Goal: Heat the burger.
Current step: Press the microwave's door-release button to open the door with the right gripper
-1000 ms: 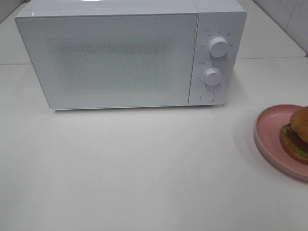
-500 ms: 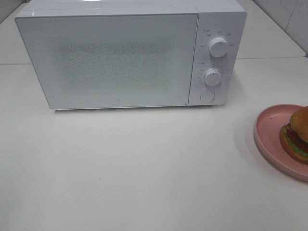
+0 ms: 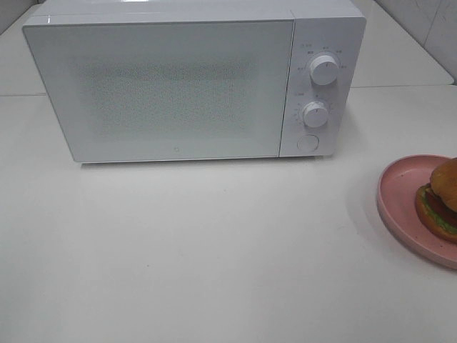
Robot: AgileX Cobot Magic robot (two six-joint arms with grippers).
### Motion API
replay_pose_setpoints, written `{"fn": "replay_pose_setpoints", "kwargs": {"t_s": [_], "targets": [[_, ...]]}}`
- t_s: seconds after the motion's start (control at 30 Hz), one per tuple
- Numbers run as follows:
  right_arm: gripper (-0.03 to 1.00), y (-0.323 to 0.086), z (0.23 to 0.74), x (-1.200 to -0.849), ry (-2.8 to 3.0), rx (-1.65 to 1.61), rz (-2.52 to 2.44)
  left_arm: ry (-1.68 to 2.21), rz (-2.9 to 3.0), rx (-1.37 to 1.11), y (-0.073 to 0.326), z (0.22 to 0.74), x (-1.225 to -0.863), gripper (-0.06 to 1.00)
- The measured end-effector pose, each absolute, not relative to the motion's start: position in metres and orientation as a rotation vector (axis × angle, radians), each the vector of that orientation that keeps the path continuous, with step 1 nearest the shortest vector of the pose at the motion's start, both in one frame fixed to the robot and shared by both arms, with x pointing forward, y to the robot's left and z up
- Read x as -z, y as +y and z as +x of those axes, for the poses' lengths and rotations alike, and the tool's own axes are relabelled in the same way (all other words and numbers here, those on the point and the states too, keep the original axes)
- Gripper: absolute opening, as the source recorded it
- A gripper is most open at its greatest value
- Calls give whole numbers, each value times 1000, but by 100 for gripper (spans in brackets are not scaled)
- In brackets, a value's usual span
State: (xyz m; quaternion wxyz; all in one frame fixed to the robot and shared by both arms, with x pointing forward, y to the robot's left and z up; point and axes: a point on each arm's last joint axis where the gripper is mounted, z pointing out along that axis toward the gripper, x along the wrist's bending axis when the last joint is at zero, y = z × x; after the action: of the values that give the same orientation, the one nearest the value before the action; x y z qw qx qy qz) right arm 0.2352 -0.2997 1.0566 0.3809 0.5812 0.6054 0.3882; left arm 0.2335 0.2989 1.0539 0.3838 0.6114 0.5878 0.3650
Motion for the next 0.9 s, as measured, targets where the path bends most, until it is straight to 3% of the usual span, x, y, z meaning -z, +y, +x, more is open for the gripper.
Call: {"fn": "replay_pose_setpoints", "kwargs": {"t_s": [0.9], "targets": [[68, -300, 238, -1065, 1506, -1025, 1445, 1498, 1559, -930, 299, 234, -1054, 0]]}}
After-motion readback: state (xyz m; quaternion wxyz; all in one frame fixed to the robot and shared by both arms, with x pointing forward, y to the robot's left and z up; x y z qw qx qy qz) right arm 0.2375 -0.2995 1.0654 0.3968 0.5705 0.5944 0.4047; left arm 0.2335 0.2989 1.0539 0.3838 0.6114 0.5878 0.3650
